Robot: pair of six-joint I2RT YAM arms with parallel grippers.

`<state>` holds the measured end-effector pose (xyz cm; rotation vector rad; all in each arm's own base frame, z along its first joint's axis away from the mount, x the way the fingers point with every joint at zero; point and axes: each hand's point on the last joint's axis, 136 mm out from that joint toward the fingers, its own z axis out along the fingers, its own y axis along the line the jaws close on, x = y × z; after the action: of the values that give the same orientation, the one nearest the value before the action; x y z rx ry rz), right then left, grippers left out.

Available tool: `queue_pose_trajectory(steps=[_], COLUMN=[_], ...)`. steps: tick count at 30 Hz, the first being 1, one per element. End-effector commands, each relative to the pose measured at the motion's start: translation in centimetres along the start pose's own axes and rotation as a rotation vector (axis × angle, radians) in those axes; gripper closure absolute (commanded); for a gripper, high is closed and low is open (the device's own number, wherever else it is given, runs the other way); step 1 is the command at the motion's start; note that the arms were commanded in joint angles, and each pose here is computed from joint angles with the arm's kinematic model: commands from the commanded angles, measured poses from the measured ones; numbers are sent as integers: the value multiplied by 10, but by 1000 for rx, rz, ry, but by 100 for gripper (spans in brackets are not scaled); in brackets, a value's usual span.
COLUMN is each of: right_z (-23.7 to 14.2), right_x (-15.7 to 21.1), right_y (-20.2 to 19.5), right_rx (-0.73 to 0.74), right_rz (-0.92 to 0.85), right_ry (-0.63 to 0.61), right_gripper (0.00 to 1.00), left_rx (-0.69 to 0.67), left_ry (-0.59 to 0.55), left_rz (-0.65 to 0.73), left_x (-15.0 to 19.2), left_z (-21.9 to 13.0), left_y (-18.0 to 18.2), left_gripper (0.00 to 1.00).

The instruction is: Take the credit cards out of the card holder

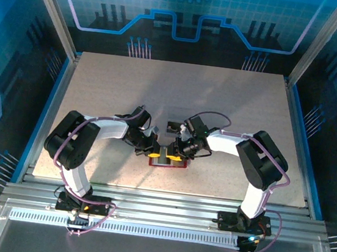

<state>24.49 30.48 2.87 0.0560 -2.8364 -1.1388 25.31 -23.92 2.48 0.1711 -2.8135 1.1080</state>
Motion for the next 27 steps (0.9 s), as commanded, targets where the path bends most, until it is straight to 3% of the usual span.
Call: queue_pose_trajectory(steps=[1,8,19,27], right_z=[-9,-11,4,6], right_x=[0,-5,5,5], right_y=[5,6,-13,-11], right_rx=[-21,-96,-98,-141], right_rz=[4,34,77,90], right_ry=[-28,-35,8,10], right_gripper=[73,73,75,81], left_rx=[-86,-104,-114,-114], left_ry=[5,14,15,14], left_rz=[-16,-24,-22,-21], left_x=[6,7,7,6], left_z=[-2,1,1,0], left_y=[14,20,21,21], left_gripper=[100,100,100,100])
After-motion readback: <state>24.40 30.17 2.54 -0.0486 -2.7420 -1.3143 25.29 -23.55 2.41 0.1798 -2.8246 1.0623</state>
